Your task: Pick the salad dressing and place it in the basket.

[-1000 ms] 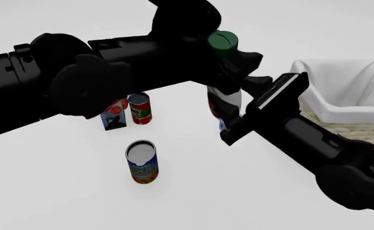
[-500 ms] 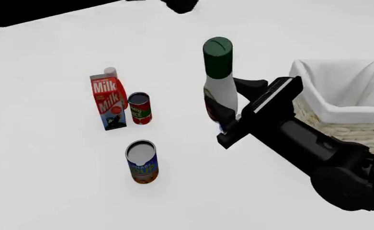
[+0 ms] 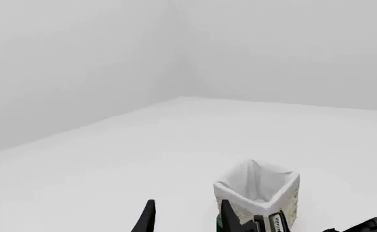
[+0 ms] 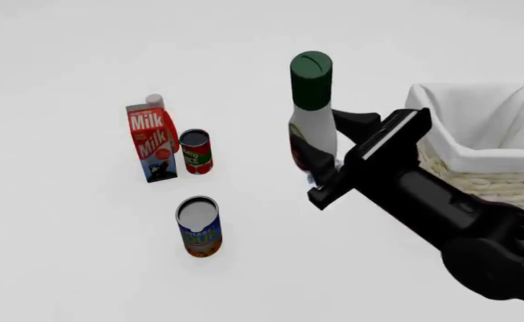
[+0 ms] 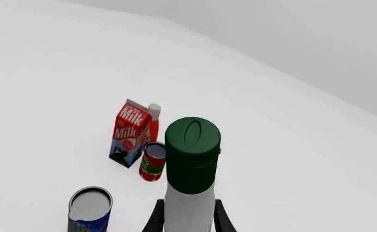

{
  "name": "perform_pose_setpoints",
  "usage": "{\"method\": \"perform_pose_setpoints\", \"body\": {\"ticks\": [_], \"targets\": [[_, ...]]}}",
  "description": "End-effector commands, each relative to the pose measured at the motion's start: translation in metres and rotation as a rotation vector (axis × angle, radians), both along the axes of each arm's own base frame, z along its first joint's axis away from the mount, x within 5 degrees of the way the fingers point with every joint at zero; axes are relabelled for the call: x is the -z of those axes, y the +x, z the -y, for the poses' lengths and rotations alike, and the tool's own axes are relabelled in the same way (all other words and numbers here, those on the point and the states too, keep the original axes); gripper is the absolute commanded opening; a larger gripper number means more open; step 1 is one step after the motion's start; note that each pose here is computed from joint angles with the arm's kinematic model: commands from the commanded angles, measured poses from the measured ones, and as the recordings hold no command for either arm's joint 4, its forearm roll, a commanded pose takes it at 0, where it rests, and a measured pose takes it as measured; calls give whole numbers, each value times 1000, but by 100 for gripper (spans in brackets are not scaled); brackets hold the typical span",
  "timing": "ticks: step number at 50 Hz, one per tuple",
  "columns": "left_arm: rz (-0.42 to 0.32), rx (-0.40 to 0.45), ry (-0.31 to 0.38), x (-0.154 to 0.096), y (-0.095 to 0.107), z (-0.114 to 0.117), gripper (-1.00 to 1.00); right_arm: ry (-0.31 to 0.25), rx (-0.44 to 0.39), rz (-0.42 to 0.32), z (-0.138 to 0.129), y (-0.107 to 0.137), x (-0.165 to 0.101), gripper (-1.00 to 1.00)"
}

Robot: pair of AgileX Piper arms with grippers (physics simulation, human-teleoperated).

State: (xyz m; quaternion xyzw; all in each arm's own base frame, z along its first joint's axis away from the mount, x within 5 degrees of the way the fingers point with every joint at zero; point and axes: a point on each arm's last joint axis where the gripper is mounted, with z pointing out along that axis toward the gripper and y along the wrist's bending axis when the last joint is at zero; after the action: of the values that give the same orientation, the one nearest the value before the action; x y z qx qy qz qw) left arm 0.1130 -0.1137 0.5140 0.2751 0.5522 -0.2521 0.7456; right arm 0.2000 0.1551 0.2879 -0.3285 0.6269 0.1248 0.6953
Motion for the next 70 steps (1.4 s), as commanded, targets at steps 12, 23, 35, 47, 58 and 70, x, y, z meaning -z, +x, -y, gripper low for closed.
{"method": "perform_pose_setpoints", "body": {"ticks": [12, 23, 35, 47, 58, 70], "targets": [[-59, -269, -24, 95, 13, -44, 100, 59, 30, 50, 18, -12, -27, -100], [-100, -341, -23, 140, 14, -55, 100, 85, 59, 90, 33, -21, -45, -100], [-127, -443, -30, 183, 10, -72, 100, 112, 134, 147, 56, -29, -76, -100], [-109, -538, -62, 225, -1, -88, 100, 126, 215, 177, 74, -30, -90, -100], [-96, -614, -67, 260, -10, -98, 100, 152, 286, 217, 90, -31, -103, -100], [-110, -660, -83, 286, -14, -104, 100, 161, 369, 230, 104, -25, -107, -100]]}}
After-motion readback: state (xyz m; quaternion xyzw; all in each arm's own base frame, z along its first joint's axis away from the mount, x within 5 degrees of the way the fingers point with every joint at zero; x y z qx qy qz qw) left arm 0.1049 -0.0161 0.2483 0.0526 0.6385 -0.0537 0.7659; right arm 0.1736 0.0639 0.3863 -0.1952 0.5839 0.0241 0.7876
